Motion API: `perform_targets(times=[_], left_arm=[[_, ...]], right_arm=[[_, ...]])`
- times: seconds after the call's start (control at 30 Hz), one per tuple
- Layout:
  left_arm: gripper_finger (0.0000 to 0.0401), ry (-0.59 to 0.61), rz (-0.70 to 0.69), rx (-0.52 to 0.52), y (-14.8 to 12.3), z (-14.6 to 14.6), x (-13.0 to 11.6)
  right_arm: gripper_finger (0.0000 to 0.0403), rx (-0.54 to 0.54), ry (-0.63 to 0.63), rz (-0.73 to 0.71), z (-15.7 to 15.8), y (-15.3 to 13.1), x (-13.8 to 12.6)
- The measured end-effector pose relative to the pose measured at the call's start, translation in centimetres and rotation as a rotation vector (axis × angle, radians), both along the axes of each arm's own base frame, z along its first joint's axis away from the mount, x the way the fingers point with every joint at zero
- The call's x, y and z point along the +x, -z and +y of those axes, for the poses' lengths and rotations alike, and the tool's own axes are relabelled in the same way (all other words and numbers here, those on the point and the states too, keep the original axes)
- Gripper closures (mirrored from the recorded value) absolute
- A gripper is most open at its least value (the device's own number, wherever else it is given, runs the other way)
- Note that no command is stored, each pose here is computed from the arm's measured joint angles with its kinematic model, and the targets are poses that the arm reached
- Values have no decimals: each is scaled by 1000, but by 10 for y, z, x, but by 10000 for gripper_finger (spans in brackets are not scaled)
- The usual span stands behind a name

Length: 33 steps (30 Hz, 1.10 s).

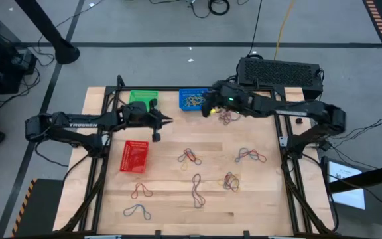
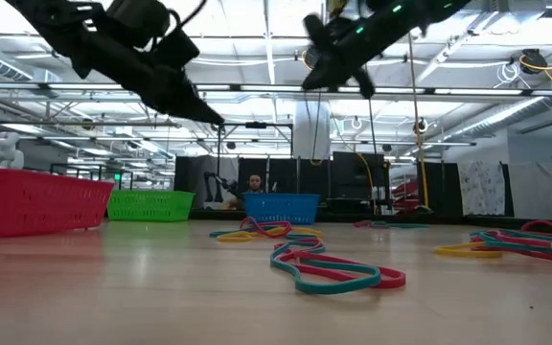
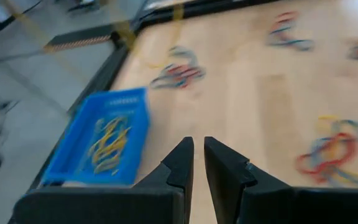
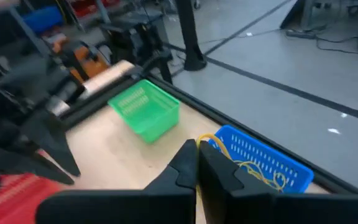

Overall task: Sort rubber bands into baskets
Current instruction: Put the yellow rubber band into the blue bin

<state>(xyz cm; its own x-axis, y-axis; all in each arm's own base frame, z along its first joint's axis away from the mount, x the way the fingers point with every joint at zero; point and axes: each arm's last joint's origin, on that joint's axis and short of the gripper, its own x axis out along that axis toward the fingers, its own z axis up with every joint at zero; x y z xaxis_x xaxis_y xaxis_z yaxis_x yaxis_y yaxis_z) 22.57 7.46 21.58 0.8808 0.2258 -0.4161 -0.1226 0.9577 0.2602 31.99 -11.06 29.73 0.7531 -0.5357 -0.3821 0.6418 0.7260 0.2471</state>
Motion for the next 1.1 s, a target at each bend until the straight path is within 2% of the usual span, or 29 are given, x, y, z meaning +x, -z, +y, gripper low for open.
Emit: perform_targets(times=[0.13, 0.3, 0.43, 0.7, 1.1], left_arm=[[354, -84, 6, -42, 2, 12, -4], [354, -85, 23, -46, 5, 12, -4], [354, -84, 24, -45, 5, 12, -4], [354, -56, 26, -39, 5, 12, -4], [354, -51, 24, -41, 5, 11, -3]], right_arm=[[403, -12, 16, 93, -24, 20, 26], [403, -3, 57, 144, -51, 34, 45], [403, 50, 92, 184, -63, 45, 52], [395, 82, 100, 244, -64, 52, 51], [332, 103, 108, 272, -63, 52, 47]])
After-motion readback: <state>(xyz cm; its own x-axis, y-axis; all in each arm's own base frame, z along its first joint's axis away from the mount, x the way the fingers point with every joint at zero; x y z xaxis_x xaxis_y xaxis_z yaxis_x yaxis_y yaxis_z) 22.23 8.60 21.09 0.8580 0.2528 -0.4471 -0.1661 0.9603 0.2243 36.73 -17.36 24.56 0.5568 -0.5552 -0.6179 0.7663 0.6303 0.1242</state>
